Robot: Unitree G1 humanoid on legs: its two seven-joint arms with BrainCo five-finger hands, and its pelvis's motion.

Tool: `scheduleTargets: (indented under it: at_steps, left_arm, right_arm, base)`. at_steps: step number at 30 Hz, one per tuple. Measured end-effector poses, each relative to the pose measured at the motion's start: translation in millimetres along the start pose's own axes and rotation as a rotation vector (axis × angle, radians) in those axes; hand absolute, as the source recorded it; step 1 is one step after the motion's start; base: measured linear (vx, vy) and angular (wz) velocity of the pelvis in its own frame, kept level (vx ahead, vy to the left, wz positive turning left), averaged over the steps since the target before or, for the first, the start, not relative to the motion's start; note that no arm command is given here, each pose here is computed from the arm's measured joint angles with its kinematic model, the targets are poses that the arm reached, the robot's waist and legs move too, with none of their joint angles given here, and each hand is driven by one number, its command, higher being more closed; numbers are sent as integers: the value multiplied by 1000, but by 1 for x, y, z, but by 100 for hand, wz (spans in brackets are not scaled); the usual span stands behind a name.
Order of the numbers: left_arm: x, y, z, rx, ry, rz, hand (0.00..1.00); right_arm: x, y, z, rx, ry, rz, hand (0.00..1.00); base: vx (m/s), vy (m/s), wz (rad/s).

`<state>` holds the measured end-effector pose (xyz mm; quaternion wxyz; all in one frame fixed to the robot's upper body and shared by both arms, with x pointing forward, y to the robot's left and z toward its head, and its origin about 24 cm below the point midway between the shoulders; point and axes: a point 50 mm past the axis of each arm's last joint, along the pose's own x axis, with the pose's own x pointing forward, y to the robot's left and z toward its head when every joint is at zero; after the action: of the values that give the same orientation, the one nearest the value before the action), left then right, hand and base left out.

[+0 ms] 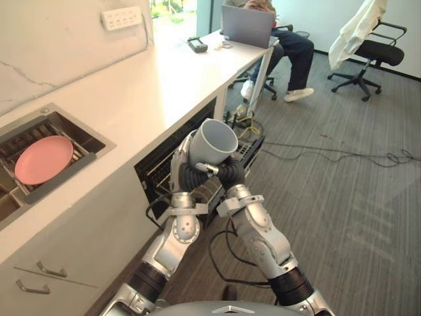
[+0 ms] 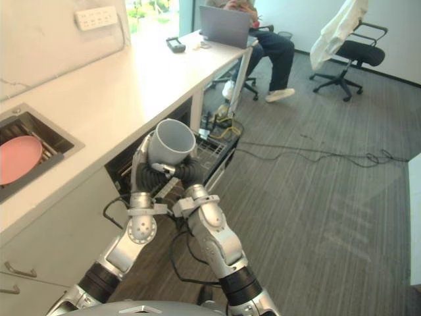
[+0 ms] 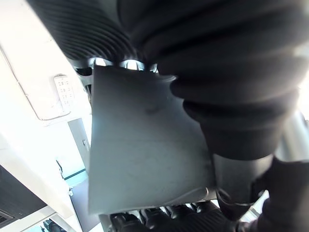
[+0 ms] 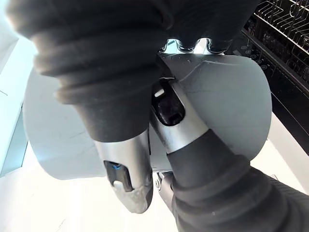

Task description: Walk over to the sink, pick up the cup, carry it to the dishwasher, place the cup inside the dishwasher, then close the dishwasher door

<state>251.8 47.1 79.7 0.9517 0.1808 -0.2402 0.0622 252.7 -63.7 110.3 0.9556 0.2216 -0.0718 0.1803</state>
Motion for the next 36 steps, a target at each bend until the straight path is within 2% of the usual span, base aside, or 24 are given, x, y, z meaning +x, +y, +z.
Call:
scheduleTargets:
  at_steps: [2, 3, 19, 24, 25, 31, 36]
  left_arm:
    - [-1, -1, -1, 2, 3, -7, 100]
    - [-1, -2, -1, 2, 4, -10, 100]
    - [-9, 1, -13, 38, 26, -34, 100]
    - [-14, 4, -16, 39, 30, -3, 100]
    - [-15, 5, -16, 37, 31, 8, 0]
    - [-35, 3, -34, 67, 127, -14, 0]
    - [-35, 3, -34, 65, 132, -13, 0]
  right_arm:
    - [1, -1, 1, -1, -4, -10, 0]
    - [1, -1, 2, -2, -7, -13, 100]
    - [1, -4, 3, -27, -14, -39, 100]
    - [3, -1, 3, -42, -16, -25, 100]
    - [4, 0, 4, -60, -23, -22, 100]
    - [16, 5, 28, -107, -140, -13, 100]
    - [17, 7, 42, -89, -213, -26, 100]
  base:
    - [-9, 30, 0]
    - [-12, 36, 0]
    - [0, 0, 0]
    - [0, 0, 0]
    - [0, 0, 0]
    - [0, 0, 0]
    - [0, 0, 0]
